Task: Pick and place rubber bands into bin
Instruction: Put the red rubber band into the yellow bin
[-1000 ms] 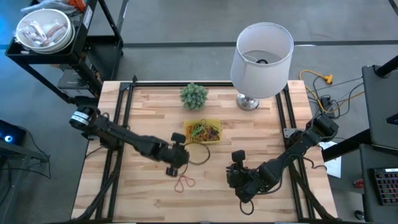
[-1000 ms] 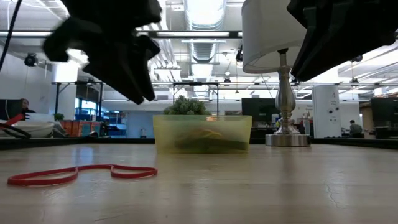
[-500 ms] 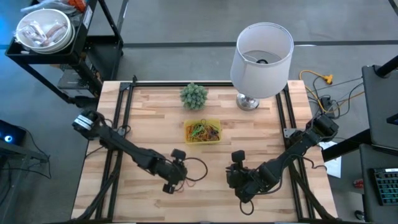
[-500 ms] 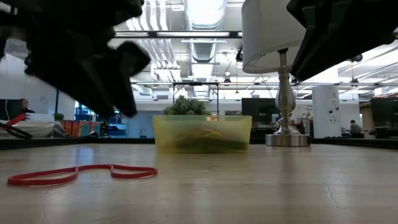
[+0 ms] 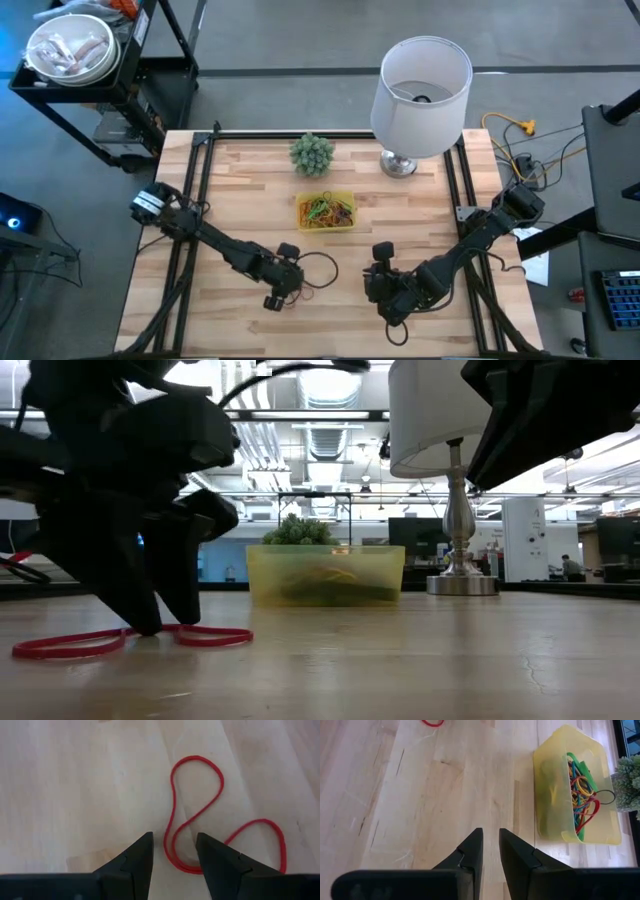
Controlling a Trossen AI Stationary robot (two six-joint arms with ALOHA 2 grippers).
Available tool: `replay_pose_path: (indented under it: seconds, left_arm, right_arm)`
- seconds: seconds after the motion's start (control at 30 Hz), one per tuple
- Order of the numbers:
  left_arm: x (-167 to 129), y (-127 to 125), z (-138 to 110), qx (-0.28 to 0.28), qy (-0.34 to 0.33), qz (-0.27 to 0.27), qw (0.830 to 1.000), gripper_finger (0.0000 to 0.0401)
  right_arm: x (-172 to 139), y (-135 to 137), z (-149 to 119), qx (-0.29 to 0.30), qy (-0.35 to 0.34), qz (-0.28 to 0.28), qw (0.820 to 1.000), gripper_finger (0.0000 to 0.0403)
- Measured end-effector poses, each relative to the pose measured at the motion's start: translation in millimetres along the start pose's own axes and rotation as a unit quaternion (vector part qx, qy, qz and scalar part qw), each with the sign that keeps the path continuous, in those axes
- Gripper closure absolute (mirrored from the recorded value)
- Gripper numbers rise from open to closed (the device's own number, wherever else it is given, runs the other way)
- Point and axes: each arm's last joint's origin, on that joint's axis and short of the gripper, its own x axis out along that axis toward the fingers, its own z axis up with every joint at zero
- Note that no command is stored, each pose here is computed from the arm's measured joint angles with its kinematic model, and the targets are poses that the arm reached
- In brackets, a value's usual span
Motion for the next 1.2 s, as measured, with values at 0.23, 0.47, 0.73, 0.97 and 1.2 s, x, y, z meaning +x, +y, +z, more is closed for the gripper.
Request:
replay_pose_path:
  seconds: [0.23,0.47,0.73,0.97,1.2]
  left_arm:
    - [3.5,9.8,-0.9,-0.042,0.014,-0.026,0.999,0.0291]
    - [4.8,10.7,-3.9,-0.018,0.019,-0.025,0.999,0.0346]
    - [8.9,11.7,-15.8,-0.013,0.026,-0.011,0.999,0.0395]
    - [3.0,6.8,-12.7,0.038,0.009,0.089,0.995,0.0400]
    - [-20.4,-1.2,0.3,0.073,-0.037,0.187,0.979,0.0401]
  right_arm:
    - [0.1,0.2,0.0,0.001,-0.001,0.001,1.000,0.0346]
    - [0.0,0.2,0.1,0.001,-0.001,0.001,1.000,0.0346]
    - [0.1,0.2,0.2,0.001,-0.001,0.001,1.000,0.0346]
    - [0.1,0.2,0.2,0.001,-0.001,0.001,1.000,0.0346]
    - [0.1,0.2,0.1,0.001,-0.001,0.001,1.000,0.0346]
